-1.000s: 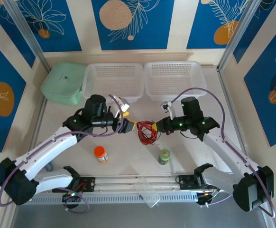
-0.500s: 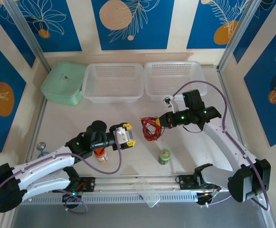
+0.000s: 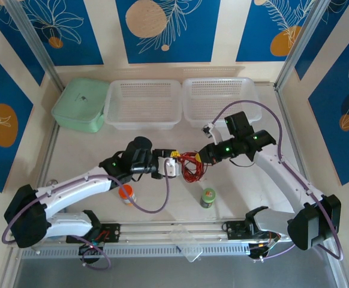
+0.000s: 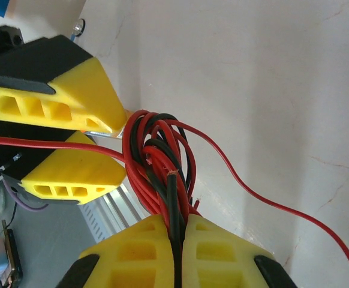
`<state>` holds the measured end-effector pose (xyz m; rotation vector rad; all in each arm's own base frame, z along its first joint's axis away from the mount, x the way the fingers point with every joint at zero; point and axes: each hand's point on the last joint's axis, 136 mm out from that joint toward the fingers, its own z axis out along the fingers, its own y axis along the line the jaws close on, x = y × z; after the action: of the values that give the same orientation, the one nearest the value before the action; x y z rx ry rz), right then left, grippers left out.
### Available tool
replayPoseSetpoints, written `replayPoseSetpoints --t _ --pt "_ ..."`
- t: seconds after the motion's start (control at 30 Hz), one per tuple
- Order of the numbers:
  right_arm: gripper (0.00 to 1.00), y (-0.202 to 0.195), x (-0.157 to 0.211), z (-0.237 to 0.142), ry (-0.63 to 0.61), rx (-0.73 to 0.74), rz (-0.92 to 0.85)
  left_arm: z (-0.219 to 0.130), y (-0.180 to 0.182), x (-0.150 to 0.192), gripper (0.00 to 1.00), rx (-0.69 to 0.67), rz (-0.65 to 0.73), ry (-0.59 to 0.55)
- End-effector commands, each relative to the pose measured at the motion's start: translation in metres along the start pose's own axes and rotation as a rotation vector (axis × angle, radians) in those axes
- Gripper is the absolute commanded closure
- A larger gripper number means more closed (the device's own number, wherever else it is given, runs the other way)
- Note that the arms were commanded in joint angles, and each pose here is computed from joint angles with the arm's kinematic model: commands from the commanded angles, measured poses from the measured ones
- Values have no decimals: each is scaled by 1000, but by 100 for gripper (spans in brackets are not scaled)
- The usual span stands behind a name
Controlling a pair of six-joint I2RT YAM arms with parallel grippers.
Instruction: Untangle the cables
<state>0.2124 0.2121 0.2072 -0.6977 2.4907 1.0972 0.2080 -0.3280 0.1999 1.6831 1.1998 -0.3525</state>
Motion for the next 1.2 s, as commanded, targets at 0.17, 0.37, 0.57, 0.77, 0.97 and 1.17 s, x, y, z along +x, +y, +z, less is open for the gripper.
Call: replayPoseSetpoints --t 0.17,0.37,0.57,0.77,0.97,1.17 --pt "100 9 5 6 52 -5 -46 1 6 -7 45 34 55 -14" --pt "100 14 5 8 54 -19 -59 5 3 0 42 62 56 17" --pt "100 16 4 8 52 -29 -64 10 -2 4 42 84 48 18" --pt "100 19 5 8 55 -38 -67 15 -1 7 47 77 51 24" --pt "100 19 7 10 59 -38 -62 15 5 4 60 55 52 23" --pt "100 22 6 10 53 -52 -64 17 -1 8 76 90 32 32"
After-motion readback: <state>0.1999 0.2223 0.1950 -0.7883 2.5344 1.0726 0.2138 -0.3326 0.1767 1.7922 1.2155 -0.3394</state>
